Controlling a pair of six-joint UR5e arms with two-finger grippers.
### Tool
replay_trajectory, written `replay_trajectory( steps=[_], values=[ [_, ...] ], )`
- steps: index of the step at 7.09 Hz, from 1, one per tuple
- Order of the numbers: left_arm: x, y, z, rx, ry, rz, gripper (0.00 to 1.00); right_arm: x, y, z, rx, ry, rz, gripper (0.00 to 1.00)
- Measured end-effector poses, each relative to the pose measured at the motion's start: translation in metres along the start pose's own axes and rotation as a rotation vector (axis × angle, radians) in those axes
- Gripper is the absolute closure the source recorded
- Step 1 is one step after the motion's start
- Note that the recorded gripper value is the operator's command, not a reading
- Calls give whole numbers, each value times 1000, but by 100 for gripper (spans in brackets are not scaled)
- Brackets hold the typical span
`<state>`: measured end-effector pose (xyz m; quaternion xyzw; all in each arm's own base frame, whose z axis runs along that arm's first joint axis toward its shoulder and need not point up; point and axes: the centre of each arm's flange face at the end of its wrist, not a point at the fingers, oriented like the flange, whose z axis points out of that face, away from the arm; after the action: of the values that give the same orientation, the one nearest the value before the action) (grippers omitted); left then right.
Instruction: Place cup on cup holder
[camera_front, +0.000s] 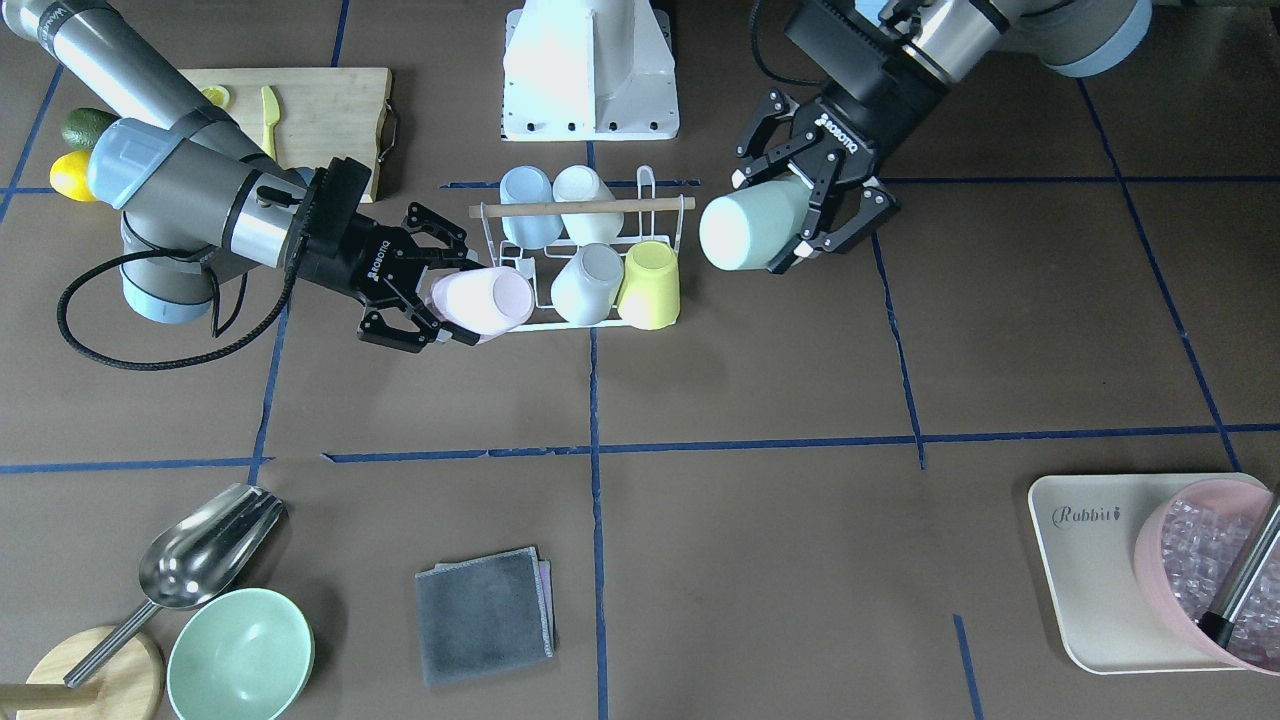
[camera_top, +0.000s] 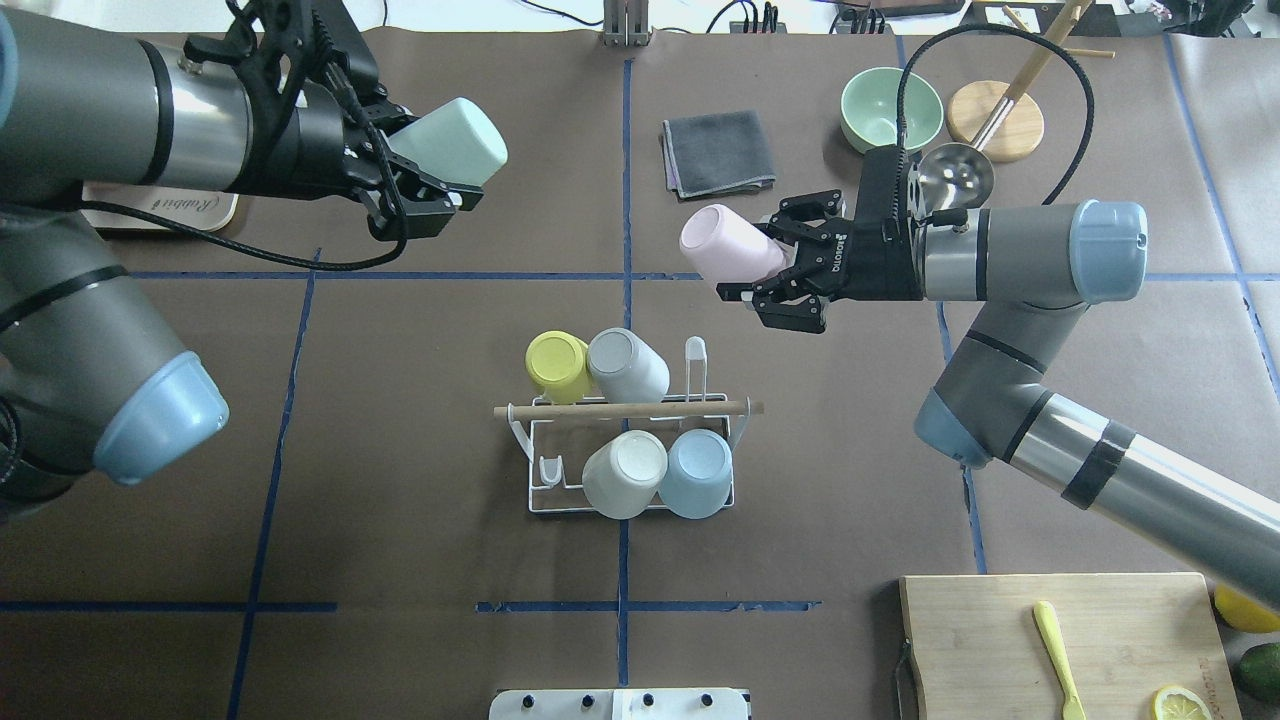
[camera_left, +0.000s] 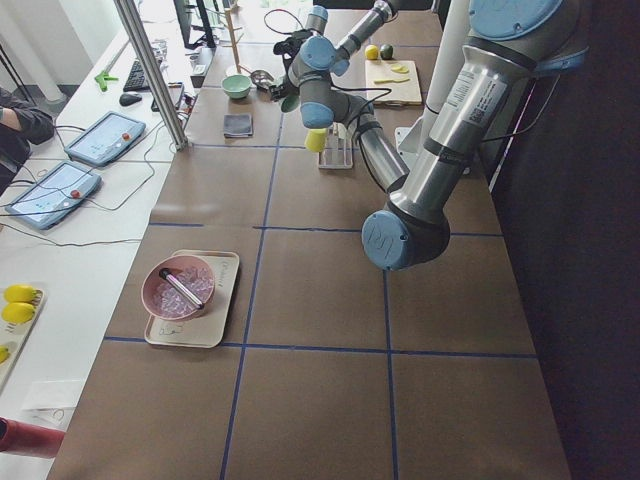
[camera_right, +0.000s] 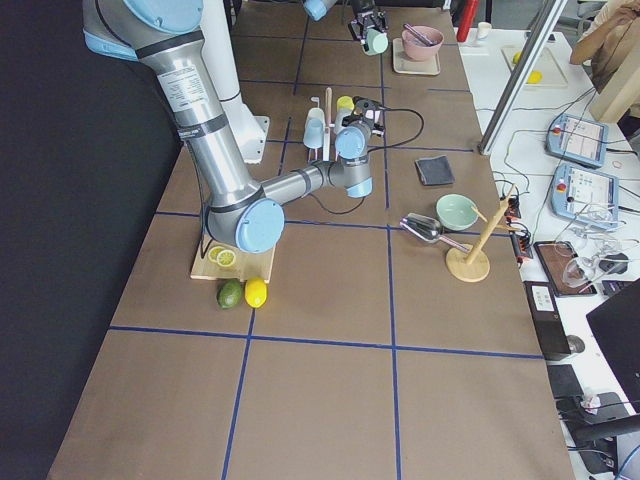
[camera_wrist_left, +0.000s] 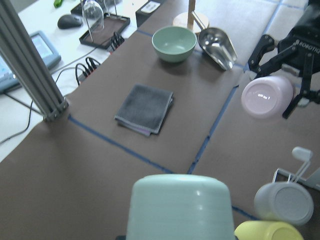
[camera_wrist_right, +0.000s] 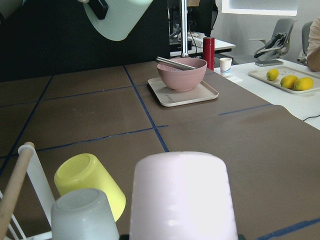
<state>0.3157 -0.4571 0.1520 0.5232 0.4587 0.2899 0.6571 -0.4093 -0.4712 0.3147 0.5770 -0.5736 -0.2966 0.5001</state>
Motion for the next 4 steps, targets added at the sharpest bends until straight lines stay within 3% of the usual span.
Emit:
replay_trajectory(
  steps=[2,4],
  values=[
    [29,34,-8,206,13,26,93,-30,3,12,97,-12,0,87],
    [52,79,-24,385,62,38,93,-47,7,16,116,-36,5,85]
  ],
)
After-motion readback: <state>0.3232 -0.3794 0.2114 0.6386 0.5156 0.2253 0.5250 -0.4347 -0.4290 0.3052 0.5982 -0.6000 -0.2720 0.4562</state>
